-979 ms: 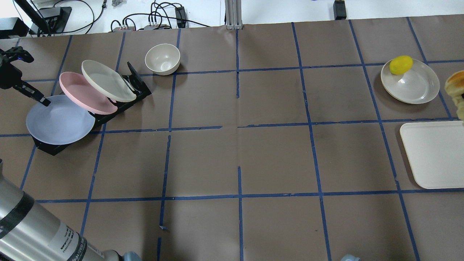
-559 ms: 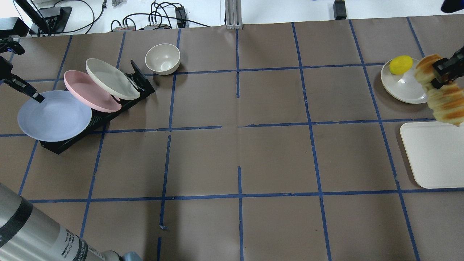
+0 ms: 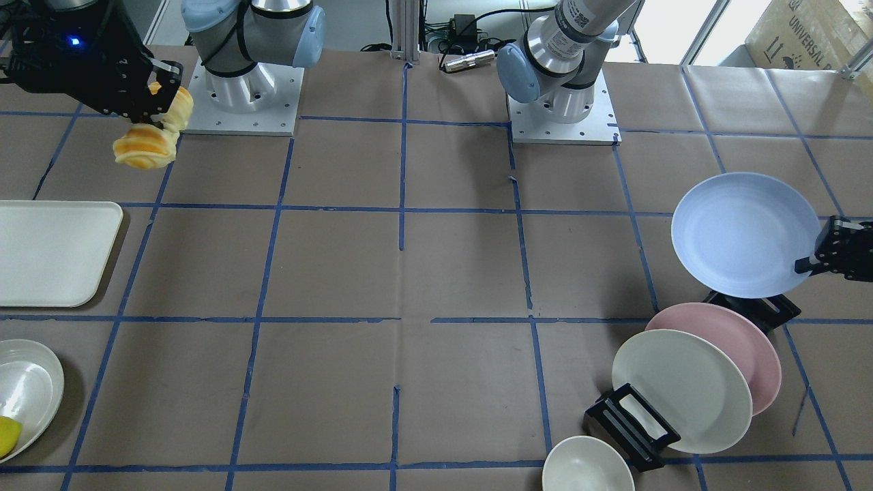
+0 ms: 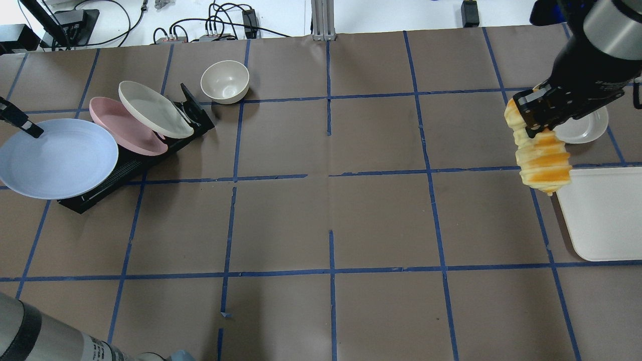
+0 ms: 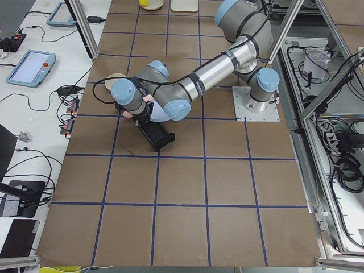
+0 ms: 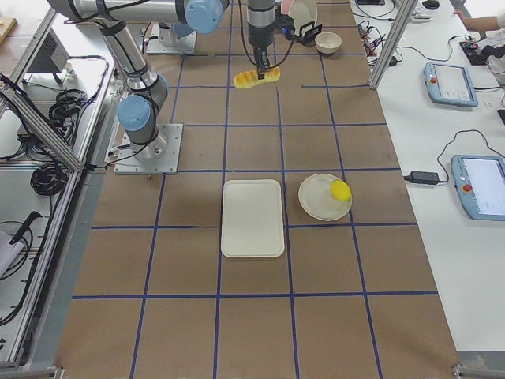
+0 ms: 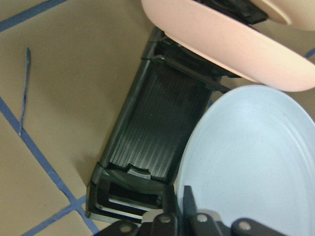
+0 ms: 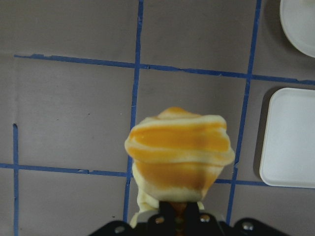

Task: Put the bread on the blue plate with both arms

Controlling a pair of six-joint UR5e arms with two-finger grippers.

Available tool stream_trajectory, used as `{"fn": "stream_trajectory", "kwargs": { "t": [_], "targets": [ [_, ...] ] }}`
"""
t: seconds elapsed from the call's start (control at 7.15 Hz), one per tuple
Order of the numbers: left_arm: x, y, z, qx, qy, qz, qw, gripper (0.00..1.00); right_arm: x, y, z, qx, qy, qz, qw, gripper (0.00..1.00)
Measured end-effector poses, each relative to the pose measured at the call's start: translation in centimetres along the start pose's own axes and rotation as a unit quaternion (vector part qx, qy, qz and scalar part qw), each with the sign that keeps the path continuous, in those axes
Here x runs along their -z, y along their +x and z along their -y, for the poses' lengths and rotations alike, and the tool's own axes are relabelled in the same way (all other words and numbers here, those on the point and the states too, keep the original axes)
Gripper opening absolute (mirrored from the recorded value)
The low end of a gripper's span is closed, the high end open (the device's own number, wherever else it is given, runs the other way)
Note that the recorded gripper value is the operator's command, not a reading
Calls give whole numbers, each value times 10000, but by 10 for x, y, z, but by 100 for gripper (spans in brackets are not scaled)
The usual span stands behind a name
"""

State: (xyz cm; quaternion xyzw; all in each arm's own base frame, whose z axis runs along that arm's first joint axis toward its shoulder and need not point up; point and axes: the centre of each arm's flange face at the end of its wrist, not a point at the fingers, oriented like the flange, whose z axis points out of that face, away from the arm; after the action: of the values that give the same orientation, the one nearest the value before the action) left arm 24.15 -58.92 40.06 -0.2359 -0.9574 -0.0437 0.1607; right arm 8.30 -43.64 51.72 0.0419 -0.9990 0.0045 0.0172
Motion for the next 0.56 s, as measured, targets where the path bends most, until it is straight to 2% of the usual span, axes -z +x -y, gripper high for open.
{"fn": "stream_trajectory", "kwargs": {
  "t": [0.28,0.56],
  "targets": [
    [6,70,29,149,-62,-24,9999,0,-2,-17,-7,-430,-191,172,9987,8],
    [-32,126,73,622,152,-25,9979,0,-4,-19,-8,-555,-309,169,9978,8]
  ]
}}
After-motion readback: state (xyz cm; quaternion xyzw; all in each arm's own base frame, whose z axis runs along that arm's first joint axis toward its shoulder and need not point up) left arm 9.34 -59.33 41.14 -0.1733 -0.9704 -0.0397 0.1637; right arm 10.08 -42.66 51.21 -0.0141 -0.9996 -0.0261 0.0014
